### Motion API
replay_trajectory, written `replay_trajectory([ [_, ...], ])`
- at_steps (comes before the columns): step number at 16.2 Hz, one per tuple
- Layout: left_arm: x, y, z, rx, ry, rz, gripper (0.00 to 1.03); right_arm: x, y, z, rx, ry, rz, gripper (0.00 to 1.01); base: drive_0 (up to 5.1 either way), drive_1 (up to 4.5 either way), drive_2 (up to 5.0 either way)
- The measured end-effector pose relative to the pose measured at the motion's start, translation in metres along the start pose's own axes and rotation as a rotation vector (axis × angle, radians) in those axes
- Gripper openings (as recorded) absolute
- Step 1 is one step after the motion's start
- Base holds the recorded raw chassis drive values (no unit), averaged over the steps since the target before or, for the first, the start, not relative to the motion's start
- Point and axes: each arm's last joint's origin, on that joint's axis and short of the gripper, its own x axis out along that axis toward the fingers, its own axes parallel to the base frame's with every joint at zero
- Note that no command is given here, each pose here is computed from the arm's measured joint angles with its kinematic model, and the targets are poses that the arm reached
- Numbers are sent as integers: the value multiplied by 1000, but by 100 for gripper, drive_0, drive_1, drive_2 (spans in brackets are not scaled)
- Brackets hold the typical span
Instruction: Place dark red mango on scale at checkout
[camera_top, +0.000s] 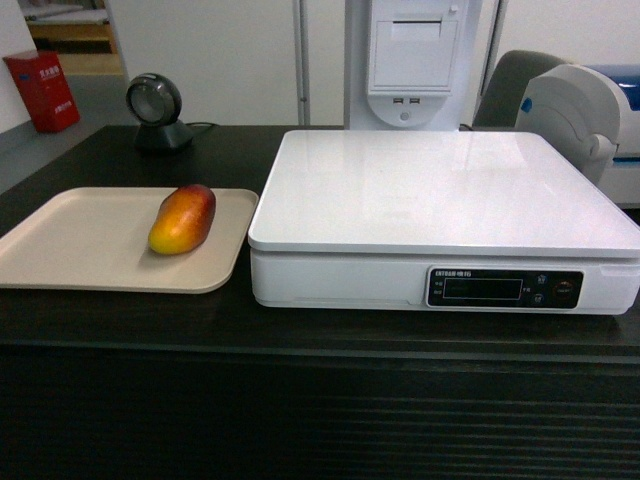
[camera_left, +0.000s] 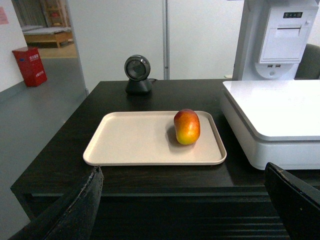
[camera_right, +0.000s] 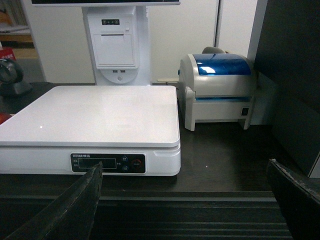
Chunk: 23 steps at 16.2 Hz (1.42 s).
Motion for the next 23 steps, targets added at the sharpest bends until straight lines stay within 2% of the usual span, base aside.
replay_trajectory([
  [8,0,0,-1,-3,11,5,98,0,0,0,0,0,0,98,0,0,0],
  [9,1,-3,-2,-28,145,64,98,0,0,0,0,0,-1,98,0,0,0],
  [10,9,-11,5,-36,210,92,98,0,0,0,0,0,1,98,0,0,0],
  [12,21,-27,19,-35,179,83,98,0,0,0,0,1,0,98,0,0,0],
  [14,43,-29,29,-44,146,98,98,0,0,0,0,0,0,98,0,0,0],
  [17,100,-26,40,10,130,19,98,0,0,0,0,0,0,98,0,0,0],
  [18,124,-23,44,36,132,-16,98,0,0,0,0,0,0,98,0,0,0],
  [19,156,-21,45,70,164,-73,98,0,0,0,0,0,0,98,0,0,0],
  [21,210,-18,35,86,270,-144,98,0,0,0,0,0,0,98,0,0,0],
  [22,241,-16,28,80,325,-170,98,0,0,0,0,0,0,98,0,0,0],
  [23,266,-16,23,91,356,-180,98,0,0,0,0,0,0,98,0,0,0],
])
